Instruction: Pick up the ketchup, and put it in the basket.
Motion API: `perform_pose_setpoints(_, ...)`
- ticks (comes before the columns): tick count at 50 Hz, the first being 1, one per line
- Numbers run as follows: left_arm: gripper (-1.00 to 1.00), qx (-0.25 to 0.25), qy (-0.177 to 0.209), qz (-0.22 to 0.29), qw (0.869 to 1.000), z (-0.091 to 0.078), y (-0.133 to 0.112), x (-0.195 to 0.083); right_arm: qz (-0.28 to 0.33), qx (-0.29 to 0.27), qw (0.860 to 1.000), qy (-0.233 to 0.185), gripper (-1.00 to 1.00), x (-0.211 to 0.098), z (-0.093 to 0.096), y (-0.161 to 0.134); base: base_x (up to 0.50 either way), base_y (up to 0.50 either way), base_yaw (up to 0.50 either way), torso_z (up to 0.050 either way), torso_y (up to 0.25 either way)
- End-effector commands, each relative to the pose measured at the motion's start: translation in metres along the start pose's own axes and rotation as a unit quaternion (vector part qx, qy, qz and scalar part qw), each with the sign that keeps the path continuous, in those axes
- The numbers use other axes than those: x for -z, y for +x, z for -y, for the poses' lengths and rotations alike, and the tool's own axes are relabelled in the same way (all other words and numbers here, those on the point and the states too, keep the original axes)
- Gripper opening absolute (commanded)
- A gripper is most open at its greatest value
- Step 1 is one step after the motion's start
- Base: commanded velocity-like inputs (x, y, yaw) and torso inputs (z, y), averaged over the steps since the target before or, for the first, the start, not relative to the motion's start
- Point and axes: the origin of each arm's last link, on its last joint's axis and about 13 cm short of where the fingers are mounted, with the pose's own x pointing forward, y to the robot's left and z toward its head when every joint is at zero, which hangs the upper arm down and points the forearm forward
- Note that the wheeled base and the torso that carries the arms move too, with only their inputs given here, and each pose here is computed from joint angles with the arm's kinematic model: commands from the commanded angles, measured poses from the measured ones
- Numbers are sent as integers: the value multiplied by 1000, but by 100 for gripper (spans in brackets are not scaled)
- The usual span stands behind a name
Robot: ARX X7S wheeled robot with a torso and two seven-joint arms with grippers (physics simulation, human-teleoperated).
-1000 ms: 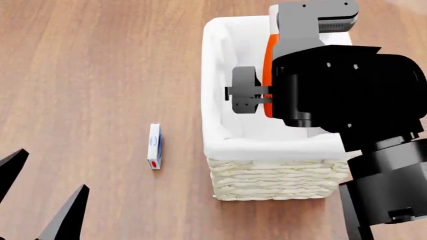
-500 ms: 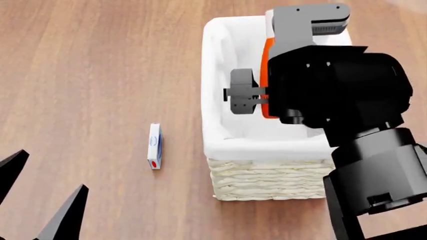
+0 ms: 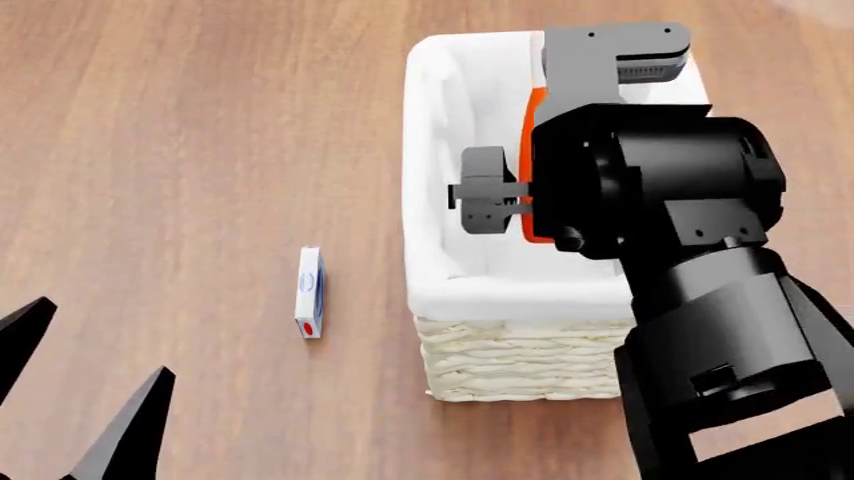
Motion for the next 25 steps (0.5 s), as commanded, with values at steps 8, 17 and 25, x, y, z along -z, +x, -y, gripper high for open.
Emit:
perform_pose_setpoints(8, 100, 1, -1, -1, 1000, 0, -1, 5, -1, 3, 1000, -7, -100, 1, 0, 9, 0, 0, 0, 0, 0)
perform_pose_setpoints(17, 100, 2, -1, -2, 1000, 0, -1, 6, -2, 6, 1000, -11, -100, 1, 1, 12, 0, 0, 0, 0, 0)
perform_pose_setpoints(25, 100, 1, -1, -3, 1000, 1, 0, 1, -4, 5, 1000, -12, -100, 4, 1, 14, 0, 0, 0, 0, 1)
